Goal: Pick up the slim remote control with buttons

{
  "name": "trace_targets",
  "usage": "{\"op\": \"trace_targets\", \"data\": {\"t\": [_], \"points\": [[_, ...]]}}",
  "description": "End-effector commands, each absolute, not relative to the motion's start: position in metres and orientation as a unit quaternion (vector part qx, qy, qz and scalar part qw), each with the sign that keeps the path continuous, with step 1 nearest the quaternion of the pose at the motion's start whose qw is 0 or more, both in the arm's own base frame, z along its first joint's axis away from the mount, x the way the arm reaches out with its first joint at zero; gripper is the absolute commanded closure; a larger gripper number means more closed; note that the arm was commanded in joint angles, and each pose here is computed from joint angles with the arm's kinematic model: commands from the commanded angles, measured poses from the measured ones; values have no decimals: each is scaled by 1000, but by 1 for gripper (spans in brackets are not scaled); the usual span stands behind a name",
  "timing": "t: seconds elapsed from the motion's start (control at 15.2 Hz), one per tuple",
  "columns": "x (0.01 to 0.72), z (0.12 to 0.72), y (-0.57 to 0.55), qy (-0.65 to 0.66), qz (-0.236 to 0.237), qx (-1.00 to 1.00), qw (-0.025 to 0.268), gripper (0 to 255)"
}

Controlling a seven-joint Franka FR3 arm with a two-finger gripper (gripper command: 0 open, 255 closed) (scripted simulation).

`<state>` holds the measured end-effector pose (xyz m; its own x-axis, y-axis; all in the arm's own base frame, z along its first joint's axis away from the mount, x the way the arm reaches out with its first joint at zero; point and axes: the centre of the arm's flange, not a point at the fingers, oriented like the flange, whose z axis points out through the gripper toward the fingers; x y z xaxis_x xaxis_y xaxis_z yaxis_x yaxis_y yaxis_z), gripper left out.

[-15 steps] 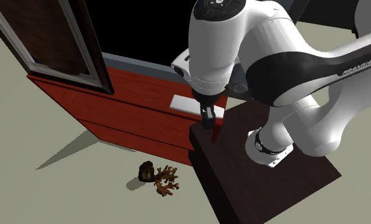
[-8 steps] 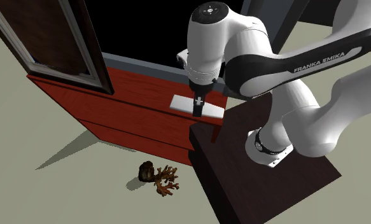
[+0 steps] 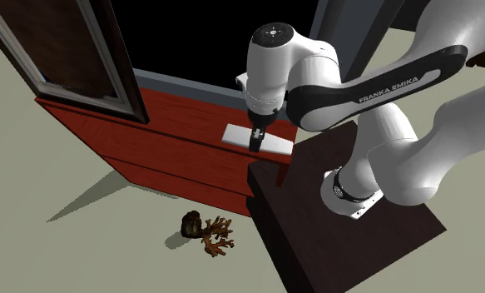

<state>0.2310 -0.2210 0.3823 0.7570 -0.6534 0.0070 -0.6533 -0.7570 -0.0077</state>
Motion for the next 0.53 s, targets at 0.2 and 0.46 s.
{"op": "trace_targets", "data": {"t": [0.2, 0.46], "points": [[231, 369, -220, 349, -5, -937, 2, 255], [231, 369, -220, 349, -5, -937, 2, 255]]}}
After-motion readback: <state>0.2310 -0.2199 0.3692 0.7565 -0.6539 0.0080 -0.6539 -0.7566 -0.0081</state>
